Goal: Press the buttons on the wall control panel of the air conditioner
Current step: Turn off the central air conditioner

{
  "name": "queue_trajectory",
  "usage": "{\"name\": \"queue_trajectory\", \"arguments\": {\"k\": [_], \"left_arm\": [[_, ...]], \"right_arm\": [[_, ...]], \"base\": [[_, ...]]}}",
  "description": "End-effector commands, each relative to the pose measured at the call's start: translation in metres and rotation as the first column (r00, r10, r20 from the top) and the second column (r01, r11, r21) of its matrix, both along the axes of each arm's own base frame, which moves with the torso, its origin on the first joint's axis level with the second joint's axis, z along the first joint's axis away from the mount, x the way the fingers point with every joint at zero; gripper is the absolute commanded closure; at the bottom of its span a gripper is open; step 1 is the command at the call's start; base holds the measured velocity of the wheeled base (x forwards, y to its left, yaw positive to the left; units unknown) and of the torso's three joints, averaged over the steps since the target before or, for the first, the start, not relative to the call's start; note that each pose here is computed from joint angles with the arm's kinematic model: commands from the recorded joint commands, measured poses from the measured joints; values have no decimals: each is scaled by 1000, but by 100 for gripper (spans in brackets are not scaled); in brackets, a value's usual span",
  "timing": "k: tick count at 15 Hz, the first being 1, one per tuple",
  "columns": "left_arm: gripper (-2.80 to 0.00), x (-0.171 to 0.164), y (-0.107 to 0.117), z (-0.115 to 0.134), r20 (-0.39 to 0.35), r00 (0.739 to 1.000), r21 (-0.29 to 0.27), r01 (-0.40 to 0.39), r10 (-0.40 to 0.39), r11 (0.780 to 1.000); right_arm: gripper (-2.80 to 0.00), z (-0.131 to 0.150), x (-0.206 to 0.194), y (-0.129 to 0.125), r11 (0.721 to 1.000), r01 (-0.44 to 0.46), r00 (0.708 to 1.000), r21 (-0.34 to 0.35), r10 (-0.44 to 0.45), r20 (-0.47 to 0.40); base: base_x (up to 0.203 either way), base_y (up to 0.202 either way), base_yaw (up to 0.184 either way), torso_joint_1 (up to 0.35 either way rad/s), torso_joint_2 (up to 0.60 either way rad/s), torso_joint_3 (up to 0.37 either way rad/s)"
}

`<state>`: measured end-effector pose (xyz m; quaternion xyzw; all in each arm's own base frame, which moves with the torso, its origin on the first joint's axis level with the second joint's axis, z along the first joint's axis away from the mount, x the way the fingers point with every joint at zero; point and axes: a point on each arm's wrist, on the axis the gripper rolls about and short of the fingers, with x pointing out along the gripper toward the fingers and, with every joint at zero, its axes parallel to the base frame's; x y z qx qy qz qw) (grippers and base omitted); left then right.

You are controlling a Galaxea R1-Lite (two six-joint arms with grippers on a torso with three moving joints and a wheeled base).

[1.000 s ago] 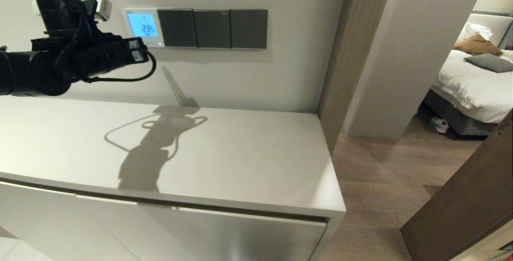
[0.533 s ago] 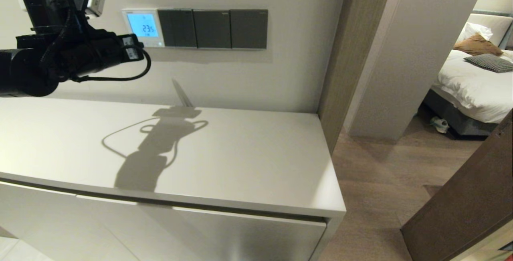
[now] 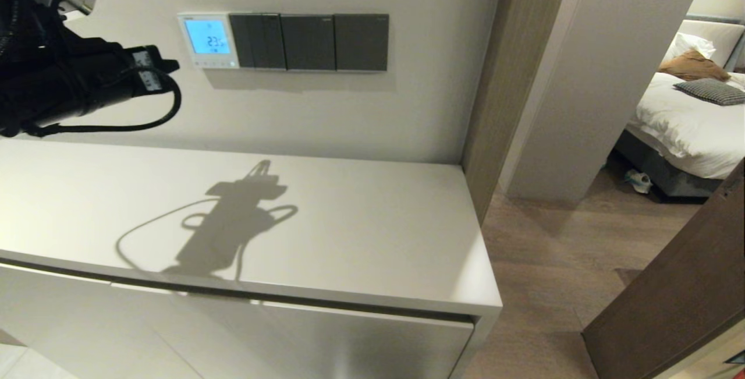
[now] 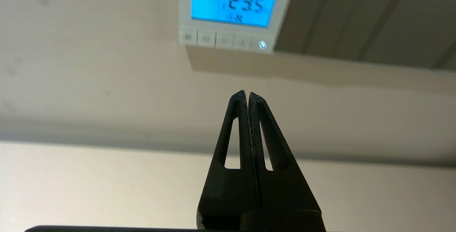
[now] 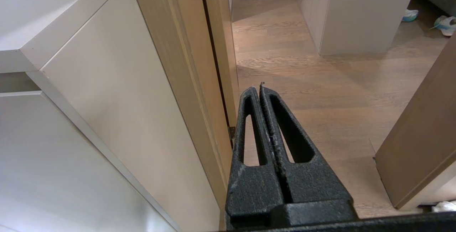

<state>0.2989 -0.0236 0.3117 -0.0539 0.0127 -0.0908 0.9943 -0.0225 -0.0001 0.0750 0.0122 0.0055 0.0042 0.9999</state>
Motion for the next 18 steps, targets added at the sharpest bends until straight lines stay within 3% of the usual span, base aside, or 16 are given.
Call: {"name": "queue_trajectory", "arguments": {"k": [1,4,7,12,18], "left_arm": [[0,-56,4,16,71,998,1,0,0,1000],[0,-114,9,17,126,992,16,-4,2,1000],[0,-163,12,3,153,988,22,-9,5,1000],[0,-214,16,-55,91,996,28,-11,9,1000],[0,-250,18,-122,8,1000,34,-7,7,999]], "right_arm": [[0,0,0,0,1000,-2,1000,0,2,-3],[0,0,0,0,1000,-1,1000,0,1,-3],[0,0,0,0,1000,-1,1000,0,1,-3],[0,0,0,0,1000,-2,1000,0,2,-3],[0,0,0,0,1000,-1,1000,0,1,-3]], "base": [[0,0,0,0,0,0],[0,0,0,0,0,0],[0,0,0,0,0,0],[0,0,0,0,0,0],[0,0,0,0,0,0]]}}
